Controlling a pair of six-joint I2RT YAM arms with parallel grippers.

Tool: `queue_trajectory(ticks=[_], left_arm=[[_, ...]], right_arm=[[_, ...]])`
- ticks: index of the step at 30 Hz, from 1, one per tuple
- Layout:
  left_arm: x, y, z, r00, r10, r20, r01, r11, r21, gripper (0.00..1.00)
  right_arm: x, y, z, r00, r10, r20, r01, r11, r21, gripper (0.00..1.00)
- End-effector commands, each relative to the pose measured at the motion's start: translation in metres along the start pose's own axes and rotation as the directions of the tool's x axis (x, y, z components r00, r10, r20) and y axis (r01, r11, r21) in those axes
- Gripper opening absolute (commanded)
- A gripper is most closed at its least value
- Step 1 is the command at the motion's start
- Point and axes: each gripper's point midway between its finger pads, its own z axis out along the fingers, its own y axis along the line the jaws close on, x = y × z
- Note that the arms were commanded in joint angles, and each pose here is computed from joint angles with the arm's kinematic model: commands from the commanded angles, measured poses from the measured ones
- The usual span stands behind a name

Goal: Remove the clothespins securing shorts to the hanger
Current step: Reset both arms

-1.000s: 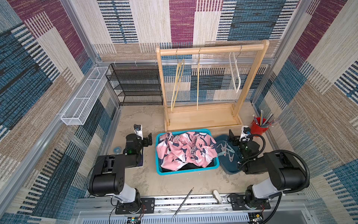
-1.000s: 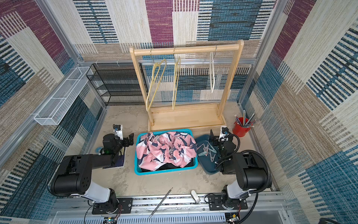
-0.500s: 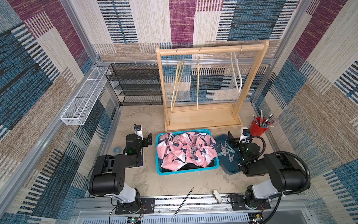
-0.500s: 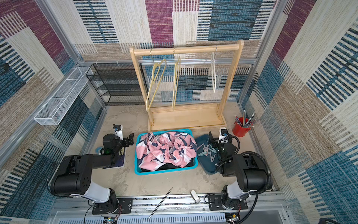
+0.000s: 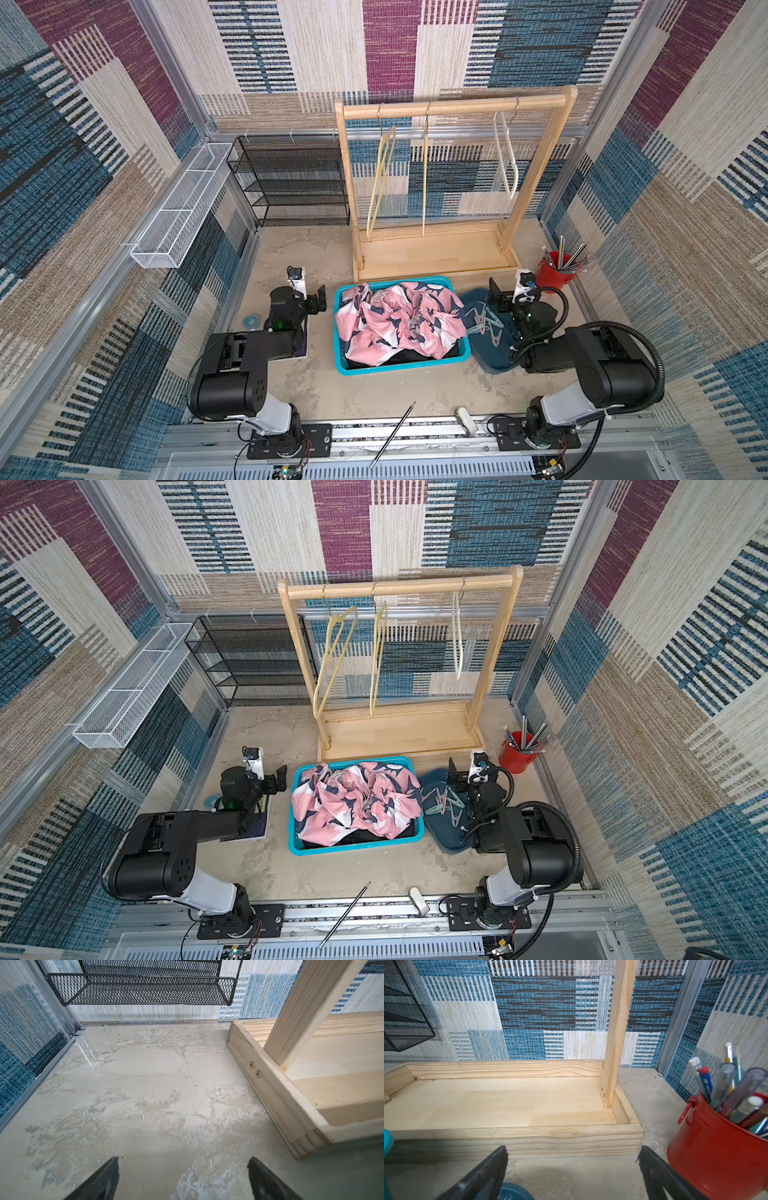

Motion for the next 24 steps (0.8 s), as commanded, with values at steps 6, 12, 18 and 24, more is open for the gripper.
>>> queue_trajectory(ticks=[6, 12, 18, 24], left_arm=[[-0.0034, 0.0010, 0.0005, 1.000, -0.004, 0.009, 0.004, 1.000, -0.004, 0.99], [-0.0038, 0.0009, 0.0005, 1.000, -0.004, 0.011, 0.004, 1.000, -0.003, 0.99], [-0.0034, 0.0011, 0.0010, 1.000, -0.004, 0.007, 0.004, 1.000, -0.004, 0.99], [-0.0033, 0.0017, 0.0011, 1.000, -0.019, 0.007, 0.019, 1.000, 0.011, 0.99]], right_arm=[[-0.0046, -0.0033, 0.0008, 1.000, 0.005, 0.017, -0.006, 1.000, 0.017, 0.99], [-0.0052, -0.0030, 0.0012, 1.000, 0.005, 0.019, -0.005, 1.000, 0.016, 0.99], [-0.0047, -0.0025, 0.0014, 1.000, 0.006, 0.016, -0.006, 1.000, 0.013, 0.99], [-0.0039, -0.0025, 0.0013, 1.000, 0.005, 0.014, -0.005, 1.000, 0.013, 0.99]])
